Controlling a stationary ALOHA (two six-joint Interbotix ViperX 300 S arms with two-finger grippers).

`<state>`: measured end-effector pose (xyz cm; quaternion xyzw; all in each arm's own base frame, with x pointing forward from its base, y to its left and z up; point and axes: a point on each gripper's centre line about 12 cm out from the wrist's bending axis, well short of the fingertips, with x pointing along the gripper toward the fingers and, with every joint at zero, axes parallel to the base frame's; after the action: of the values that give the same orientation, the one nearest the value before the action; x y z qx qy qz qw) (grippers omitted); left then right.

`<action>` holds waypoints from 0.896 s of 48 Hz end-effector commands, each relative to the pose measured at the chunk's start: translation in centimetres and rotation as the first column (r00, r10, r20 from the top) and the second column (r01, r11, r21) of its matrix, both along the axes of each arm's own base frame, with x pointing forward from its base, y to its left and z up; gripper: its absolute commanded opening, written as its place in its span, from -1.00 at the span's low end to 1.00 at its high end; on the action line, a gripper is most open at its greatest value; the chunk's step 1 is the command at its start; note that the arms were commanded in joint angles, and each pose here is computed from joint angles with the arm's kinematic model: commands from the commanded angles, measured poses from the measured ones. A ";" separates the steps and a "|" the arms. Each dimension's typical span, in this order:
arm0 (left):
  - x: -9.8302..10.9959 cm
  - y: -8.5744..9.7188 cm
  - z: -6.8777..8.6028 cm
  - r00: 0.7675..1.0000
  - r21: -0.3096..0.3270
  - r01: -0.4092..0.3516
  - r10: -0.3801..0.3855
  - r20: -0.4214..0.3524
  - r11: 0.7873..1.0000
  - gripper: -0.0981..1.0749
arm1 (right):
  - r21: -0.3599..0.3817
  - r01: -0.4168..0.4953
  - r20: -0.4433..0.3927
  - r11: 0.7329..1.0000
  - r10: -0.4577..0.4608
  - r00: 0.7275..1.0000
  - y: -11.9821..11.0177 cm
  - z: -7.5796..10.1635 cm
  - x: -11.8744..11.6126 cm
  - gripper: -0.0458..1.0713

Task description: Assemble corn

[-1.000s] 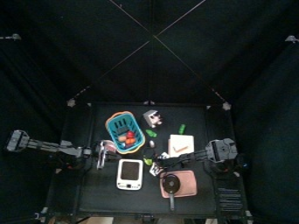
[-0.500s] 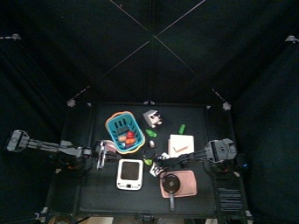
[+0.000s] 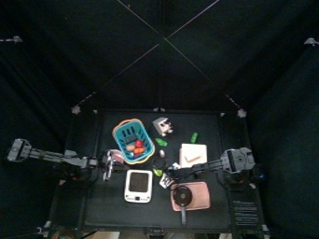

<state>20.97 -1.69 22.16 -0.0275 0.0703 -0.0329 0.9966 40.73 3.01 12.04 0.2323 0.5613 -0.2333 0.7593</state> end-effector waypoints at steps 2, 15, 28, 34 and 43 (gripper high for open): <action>0.1 -0.1 0.5 1.000 -0.001 0.005 -0.005 0.023 1.000 -0.32 | 0.011 0.000 0.076 1.000 0.000 0.997 0.2 2.7 0.7 0.07; -1.1 0.0 0.5 0.999 -0.001 0.006 -0.006 0.046 1.000 -0.32 | 0.013 -0.002 0.100 1.000 0.001 0.995 0.2 3.6 0.9 0.07; -2.2 0.1 0.1 0.999 0.004 0.005 -0.006 0.046 1.000 -0.32 | 0.016 0.001 0.122 1.000 -0.003 0.993 0.2 4.5 1.2 0.07; -2.2 0.1 -0.1 1.000 0.016 0.009 -0.009 0.028 1.000 -0.32 | 0.018 0.002 0.134 1.000 -0.004 0.991 0.2 4.9 1.5 0.07; -2.2 0.4 -0.1 1.000 0.025 -0.005 0.005 0.018 1.000 -0.32 | 0.029 0.006 0.178 1.000 -0.011 0.984 0.3 6.3 2.6 0.07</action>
<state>18.47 -1.43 21.17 -0.0176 0.0744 -0.0346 0.9965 42.40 3.22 14.78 0.2470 0.5313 -0.2215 0.7795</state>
